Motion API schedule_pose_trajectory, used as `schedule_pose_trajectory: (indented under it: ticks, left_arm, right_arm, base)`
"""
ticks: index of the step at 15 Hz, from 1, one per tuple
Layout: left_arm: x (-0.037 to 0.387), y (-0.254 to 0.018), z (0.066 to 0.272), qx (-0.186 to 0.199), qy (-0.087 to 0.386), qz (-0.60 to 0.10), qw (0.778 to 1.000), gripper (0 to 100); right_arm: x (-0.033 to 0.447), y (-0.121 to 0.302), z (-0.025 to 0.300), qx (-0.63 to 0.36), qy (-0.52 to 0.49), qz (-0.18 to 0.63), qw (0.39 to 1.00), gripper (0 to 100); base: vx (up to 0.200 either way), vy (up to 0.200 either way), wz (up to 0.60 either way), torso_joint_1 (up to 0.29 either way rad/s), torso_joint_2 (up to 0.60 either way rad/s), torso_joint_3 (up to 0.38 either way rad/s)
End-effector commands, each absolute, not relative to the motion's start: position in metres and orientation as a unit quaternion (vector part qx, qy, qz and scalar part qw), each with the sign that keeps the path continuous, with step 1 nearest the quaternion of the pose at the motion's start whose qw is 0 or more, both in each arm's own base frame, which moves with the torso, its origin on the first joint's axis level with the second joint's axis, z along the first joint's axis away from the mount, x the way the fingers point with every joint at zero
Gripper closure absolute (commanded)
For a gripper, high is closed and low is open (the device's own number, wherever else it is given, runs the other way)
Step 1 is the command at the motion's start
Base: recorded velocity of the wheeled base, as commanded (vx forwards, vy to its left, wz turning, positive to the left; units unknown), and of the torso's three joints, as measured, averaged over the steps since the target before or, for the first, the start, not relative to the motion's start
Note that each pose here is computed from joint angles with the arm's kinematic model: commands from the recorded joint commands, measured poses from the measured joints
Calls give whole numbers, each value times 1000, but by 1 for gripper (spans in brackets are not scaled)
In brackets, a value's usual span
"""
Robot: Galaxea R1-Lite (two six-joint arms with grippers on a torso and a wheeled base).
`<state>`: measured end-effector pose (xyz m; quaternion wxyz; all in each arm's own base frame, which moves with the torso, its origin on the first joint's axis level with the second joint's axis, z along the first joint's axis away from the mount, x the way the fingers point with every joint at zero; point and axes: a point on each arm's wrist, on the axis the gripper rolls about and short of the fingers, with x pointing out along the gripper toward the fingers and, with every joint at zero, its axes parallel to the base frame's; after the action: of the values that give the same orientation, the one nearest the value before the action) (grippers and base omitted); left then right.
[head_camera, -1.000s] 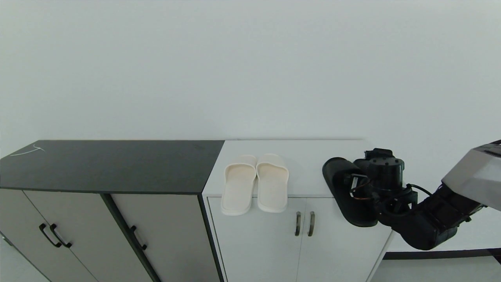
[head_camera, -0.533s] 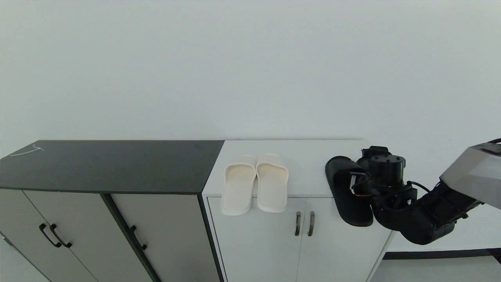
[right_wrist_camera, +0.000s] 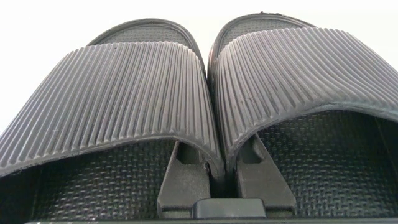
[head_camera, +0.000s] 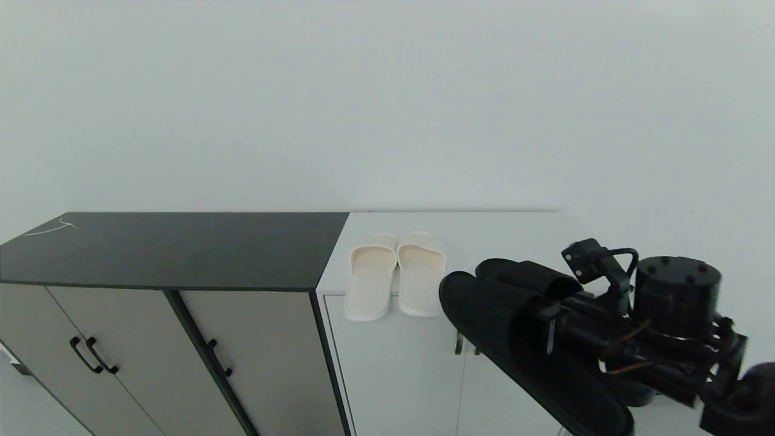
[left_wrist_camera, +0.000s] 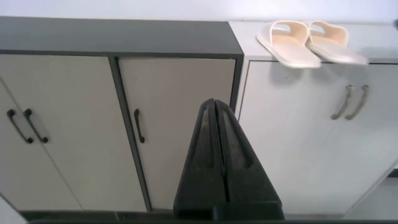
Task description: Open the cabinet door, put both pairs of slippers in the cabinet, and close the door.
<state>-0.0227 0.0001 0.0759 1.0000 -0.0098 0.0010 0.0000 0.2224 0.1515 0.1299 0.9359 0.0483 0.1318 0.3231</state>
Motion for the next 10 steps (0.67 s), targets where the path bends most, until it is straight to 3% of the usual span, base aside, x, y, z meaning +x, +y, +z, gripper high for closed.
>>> schedule_pose_trajectory:
  ticks: [1,2,4,10]
  left_arm:
    - [-23,0,76,-10,2,0,1000,100]
    - [-23,0,76,-10,2,0,1000,100]
    - [-23,0,76,-10,2,1,1000,100]
    - [-23,0,76,-10,2,0,1000,100]
  right_arm:
    - [184,147,150,51,99,389,915,100]
    - [182,148,149,44,99,393,913,100]
    - [180,146,145,27,102,395,912,100]
    - [176,144,138,1,106,408,907,100]
  base:
    - [-200,0,0,-17,-7,2]
    - [-200,0,0,-12,-2,2]
    - [0,0,0,0,0,0]
    - [0,200,0,3,2,2]
